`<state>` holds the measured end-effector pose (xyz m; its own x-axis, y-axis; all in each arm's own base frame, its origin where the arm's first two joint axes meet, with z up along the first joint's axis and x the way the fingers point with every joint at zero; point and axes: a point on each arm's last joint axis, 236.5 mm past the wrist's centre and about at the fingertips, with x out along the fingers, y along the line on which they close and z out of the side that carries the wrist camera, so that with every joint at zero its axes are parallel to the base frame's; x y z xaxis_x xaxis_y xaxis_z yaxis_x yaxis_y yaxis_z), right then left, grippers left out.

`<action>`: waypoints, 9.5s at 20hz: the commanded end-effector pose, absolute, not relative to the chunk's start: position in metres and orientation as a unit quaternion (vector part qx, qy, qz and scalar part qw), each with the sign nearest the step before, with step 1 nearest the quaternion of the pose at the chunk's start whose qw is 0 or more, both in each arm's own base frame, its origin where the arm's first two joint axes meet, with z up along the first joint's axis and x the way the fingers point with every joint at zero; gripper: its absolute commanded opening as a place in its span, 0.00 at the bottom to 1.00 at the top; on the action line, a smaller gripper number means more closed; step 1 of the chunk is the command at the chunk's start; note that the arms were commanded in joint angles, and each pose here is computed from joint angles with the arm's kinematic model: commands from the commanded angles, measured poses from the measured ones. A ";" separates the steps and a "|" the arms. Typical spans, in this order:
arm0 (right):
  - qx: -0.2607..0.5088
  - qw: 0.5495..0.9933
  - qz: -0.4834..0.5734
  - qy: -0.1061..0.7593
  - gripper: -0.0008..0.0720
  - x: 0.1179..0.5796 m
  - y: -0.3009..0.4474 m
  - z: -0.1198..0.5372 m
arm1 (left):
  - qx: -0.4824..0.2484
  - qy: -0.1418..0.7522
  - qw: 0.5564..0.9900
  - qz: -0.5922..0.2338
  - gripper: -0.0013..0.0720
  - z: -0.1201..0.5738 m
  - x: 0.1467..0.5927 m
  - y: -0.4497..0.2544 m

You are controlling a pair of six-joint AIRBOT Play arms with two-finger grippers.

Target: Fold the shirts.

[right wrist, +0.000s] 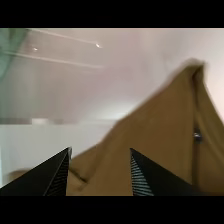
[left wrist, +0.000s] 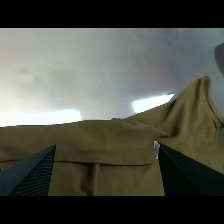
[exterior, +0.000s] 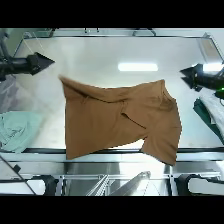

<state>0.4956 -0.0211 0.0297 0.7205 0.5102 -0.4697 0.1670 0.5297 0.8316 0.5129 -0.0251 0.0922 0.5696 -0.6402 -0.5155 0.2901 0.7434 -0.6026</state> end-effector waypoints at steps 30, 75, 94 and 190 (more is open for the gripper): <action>0.350 0.676 0.196 0.619 0.47 0.296 -0.010 -0.116 | -0.354 0.734 0.576 -0.064 0.98 -0.092 0.200 -0.006; 0.193 0.945 0.232 -0.125 0.05 0.280 0.015 0.440 | -0.272 0.036 0.856 -0.439 0.04 0.412 0.267 -0.028; 0.197 0.945 0.227 0.127 0.05 0.427 0.016 0.272 | -0.374 0.353 0.740 -0.434 0.04 0.224 0.417 -0.054; 0.498 0.604 0.112 0.612 0.69 0.229 0.072 -0.117 | -0.494 0.605 0.576 -0.240 0.04 -0.109 0.338 -0.064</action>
